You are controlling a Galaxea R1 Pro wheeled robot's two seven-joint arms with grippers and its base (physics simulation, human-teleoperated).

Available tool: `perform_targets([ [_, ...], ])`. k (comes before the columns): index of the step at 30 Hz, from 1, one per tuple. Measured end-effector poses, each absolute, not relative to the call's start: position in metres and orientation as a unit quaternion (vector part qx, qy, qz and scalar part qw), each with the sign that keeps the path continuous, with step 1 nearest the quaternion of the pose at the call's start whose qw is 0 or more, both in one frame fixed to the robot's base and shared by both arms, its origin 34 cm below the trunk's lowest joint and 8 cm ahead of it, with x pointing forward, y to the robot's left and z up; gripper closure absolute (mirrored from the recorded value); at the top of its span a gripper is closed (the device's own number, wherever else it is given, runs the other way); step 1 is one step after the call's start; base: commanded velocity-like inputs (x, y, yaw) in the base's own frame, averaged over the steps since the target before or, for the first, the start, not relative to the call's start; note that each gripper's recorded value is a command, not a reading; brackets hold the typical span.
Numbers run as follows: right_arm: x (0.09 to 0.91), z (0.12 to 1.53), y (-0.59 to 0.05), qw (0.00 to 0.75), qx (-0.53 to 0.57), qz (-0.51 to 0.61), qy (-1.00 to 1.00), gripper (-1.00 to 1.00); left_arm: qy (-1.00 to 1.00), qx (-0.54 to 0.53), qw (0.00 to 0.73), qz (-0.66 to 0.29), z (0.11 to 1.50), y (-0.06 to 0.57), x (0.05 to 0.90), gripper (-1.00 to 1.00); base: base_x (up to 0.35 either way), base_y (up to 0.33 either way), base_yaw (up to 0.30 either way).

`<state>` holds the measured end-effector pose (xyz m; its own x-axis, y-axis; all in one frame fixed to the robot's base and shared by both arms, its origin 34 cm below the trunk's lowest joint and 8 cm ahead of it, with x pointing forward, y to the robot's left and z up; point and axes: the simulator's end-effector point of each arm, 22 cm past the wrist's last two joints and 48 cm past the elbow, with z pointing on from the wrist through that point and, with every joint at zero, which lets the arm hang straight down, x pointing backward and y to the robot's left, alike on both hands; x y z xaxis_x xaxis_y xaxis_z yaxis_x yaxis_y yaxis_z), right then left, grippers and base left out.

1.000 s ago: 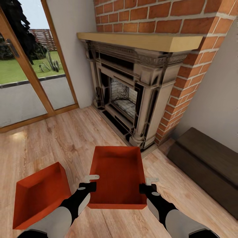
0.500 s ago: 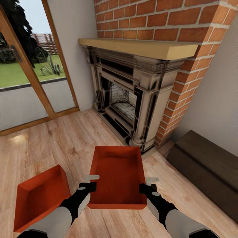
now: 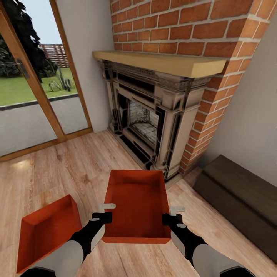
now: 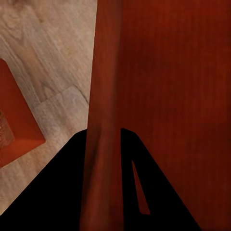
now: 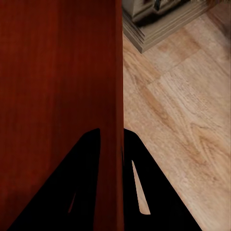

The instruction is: Move the two storage containers from the living room to the garage. In the garage, place one container on the floor and stack the other container on top of it (either order is fine).

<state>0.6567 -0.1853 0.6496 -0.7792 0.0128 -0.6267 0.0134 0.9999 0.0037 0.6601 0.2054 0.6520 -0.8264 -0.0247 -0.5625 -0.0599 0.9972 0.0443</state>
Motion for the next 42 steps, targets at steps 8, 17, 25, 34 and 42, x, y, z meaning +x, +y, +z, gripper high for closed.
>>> perform_targets([
  [8, 0.658, 0.665, -0.185, 0.337, 0.007, -0.001, 0.941, 1.0, 0.953, -0.023, 0.299, 0.03, 0.667, 0.206, 0.661, 1.0, 0.0, 0.0, 0.0],
  [17, 0.66, 0.683, -0.185, 0.344, 0.006, -0.001, 0.939, 1.0, 0.951, -0.024, 0.306, 0.029, 0.685, 0.206, 0.663, 1.0, 0.0, 0.0, 0.0],
  [25, 0.661, 0.698, -0.183, 0.35, 0.007, -0.002, 0.937, 1.0, 0.949, -0.024, 0.312, 0.03, 0.699, 0.208, 0.664, 1.0, 0.0, 0.0, 0.0],
  [34, 0.662, 0.714, -0.184, 0.357, 0.007, -0.002, 0.934, 1.0, 0.947, -0.024, 0.319, 0.03, 0.716, 0.207, 0.665, 1.0, 0.0, 0.0, 0.0],
  [42, 0.663, 0.727, -0.184, 0.362, 0.006, -0.002, 0.932, 1.0, 0.945, -0.025, 0.324, 0.03, 0.729, 0.207, 0.665, 1.0, 0.0, 0.0, 0.0],
])
